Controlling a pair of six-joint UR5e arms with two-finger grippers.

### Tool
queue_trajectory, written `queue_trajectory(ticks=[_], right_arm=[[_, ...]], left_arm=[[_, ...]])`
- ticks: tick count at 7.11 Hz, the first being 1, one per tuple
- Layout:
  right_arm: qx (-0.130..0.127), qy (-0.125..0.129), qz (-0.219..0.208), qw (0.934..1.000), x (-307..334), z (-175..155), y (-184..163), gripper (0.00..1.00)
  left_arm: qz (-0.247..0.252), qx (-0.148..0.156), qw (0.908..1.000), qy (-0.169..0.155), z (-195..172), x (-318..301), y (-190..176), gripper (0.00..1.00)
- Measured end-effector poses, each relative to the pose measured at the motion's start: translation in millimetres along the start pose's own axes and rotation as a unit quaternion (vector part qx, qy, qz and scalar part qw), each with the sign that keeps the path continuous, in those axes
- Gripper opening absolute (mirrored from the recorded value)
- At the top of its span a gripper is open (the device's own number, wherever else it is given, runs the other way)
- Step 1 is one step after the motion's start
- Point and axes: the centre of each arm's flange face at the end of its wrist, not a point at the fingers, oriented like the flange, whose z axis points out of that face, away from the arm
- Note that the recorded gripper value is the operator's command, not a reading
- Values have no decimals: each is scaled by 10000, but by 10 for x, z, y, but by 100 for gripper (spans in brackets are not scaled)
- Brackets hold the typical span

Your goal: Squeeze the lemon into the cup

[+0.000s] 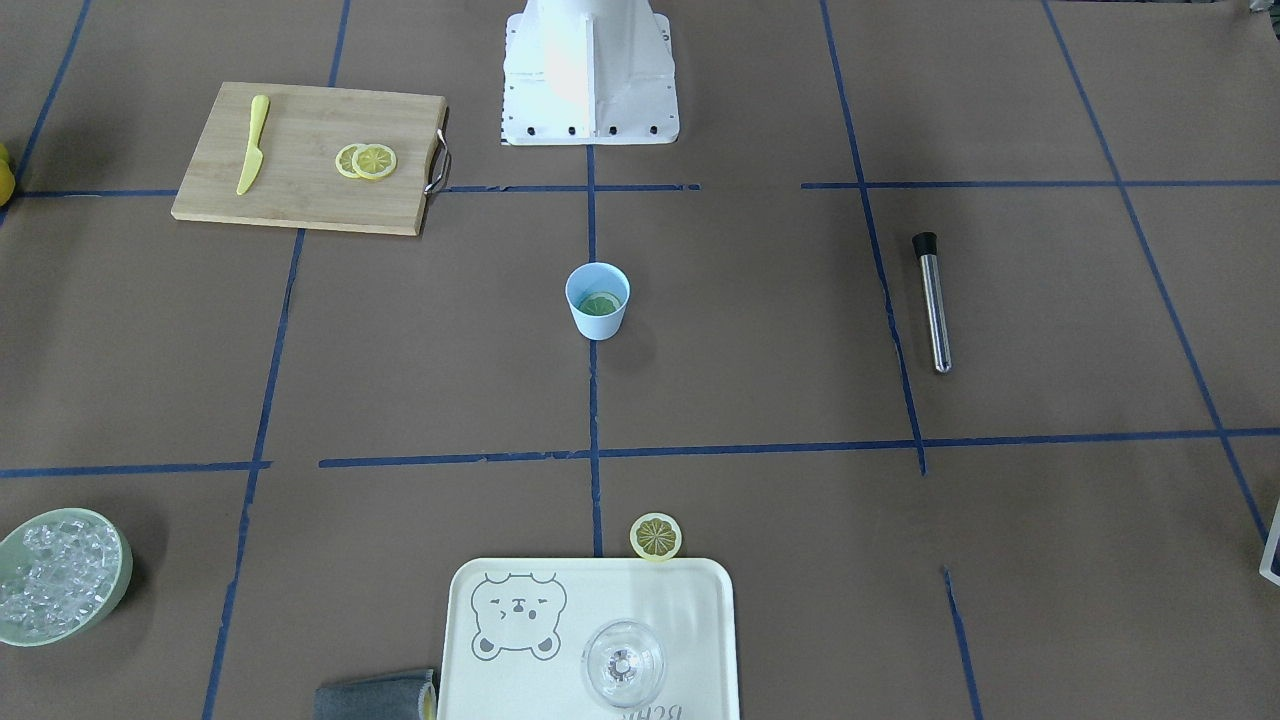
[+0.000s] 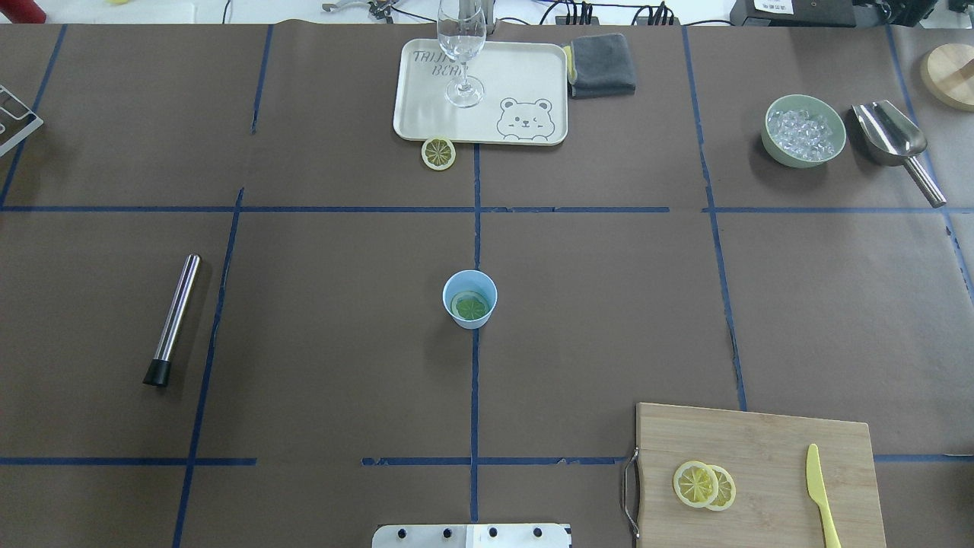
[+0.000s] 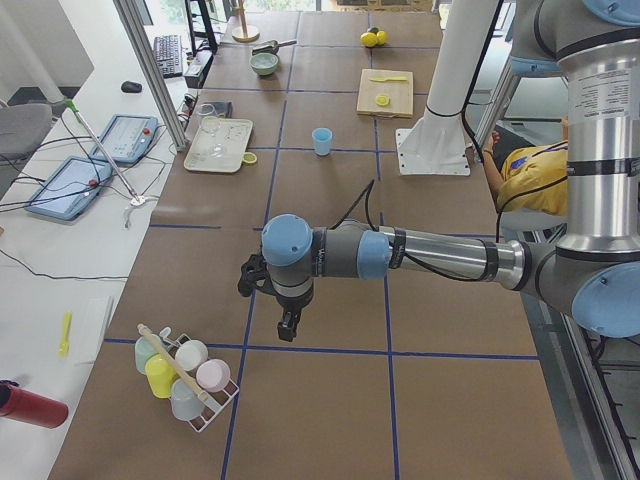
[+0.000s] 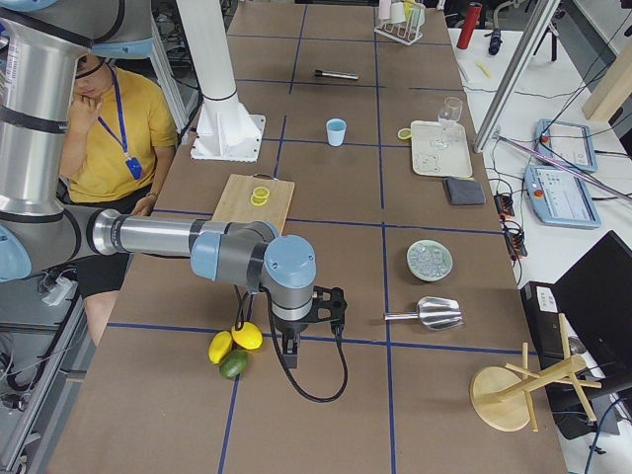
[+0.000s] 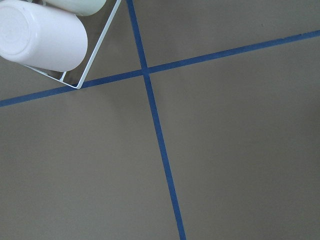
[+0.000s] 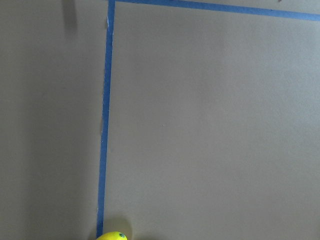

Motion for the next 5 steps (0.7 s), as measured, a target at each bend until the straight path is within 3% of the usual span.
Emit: queue_trajectory(ticks=[5], right_arm=[[-26,-7,32,10000,16,25,17,100]], left_arm=[[67,69,10000,-11,12,-12,5,100]])
